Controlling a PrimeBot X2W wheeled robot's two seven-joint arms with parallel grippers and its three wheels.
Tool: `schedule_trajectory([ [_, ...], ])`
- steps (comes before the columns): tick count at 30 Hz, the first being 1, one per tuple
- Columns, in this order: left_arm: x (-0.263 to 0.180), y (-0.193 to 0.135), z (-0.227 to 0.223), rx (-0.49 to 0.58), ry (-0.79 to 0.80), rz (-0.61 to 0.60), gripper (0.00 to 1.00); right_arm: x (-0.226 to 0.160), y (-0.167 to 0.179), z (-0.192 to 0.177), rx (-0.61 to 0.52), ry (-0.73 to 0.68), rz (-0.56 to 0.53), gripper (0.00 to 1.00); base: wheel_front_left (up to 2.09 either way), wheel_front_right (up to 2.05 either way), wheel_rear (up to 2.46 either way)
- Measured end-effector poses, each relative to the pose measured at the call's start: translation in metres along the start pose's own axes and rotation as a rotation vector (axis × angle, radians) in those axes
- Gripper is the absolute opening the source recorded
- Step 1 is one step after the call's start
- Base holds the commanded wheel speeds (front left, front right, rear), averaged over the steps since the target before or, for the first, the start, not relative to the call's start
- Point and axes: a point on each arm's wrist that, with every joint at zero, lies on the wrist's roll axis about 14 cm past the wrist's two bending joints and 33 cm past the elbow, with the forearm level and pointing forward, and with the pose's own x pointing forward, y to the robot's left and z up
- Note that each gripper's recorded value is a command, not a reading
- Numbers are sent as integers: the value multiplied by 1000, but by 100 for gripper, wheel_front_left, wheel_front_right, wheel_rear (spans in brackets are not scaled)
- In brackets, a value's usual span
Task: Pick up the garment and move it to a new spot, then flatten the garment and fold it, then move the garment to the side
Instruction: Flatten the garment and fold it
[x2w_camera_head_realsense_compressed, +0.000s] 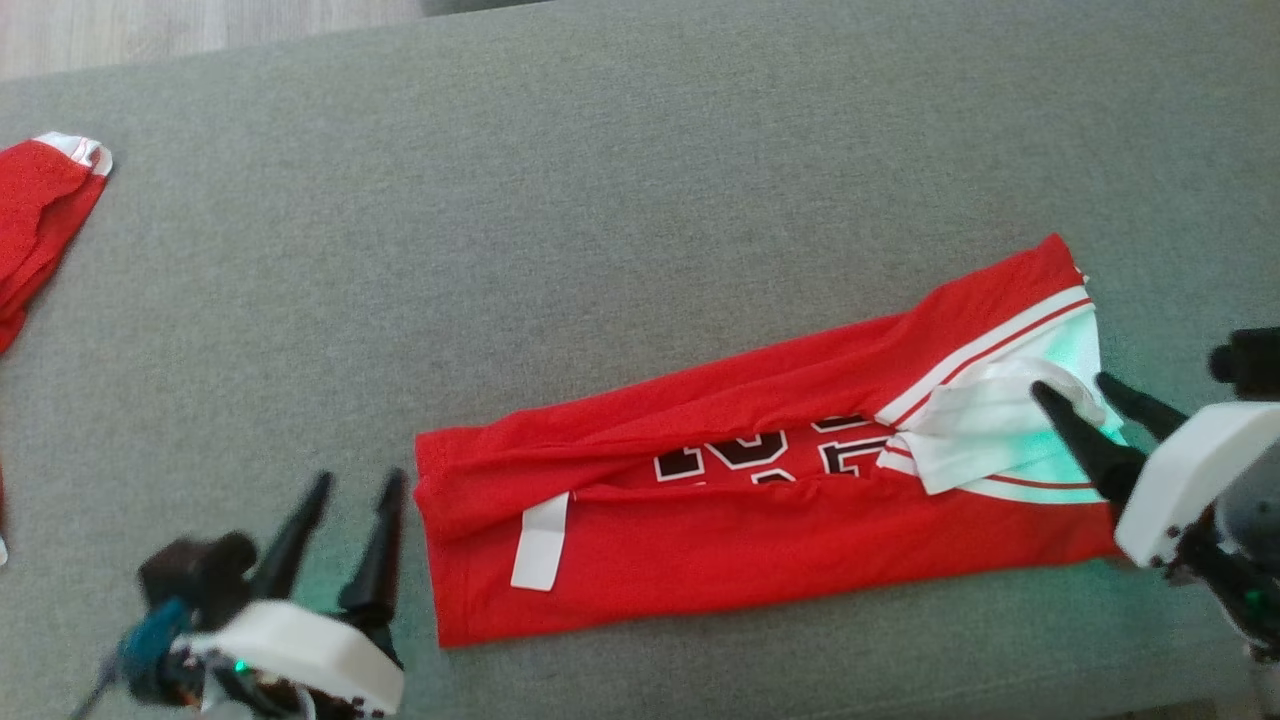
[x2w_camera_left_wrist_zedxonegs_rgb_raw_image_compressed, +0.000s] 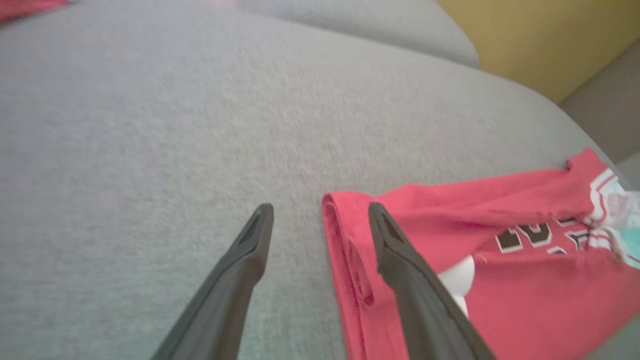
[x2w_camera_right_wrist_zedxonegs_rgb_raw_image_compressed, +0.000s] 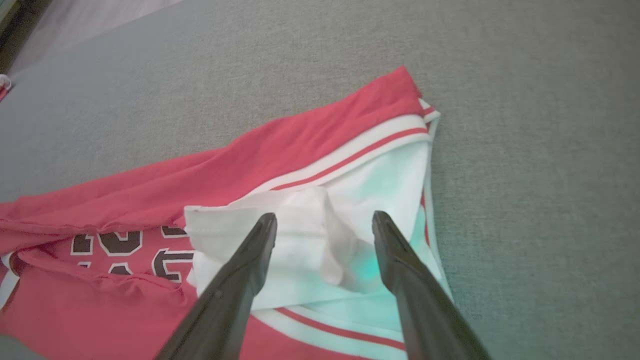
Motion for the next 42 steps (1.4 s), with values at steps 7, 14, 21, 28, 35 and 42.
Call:
schedule_trajectory([
  [7, -6, 12, 21, 90, -254, 141, 100, 7, -24, -12, 90, 6, -112, 100, 0, 0, 0],
  [14, -7, 3, 41, 119, -380, 165, 100, 29, -33, -30, 50, 118, -173, 100, 0, 0, 0],
  [21, -14, 1, 29, 119, -388, 165, 100, 45, -35, -25, 38, 161, -181, 100, 0, 0, 0],
  [28, -24, 4, 24, 108, -403, 182, 100, 42, -16, -23, 92, 183, -88, 0, 0, 0, 0],
  [35, -32, 0, 14, 99, -394, 166, 100, 9, -66, -3, 159, 91, -205, 0, 0, 0, 0],
  [42, -42, 1, 13, 93, -412, 171, 100, -49, -124, 59, 149, -92, -341, 0, 0, 0, 0],
])
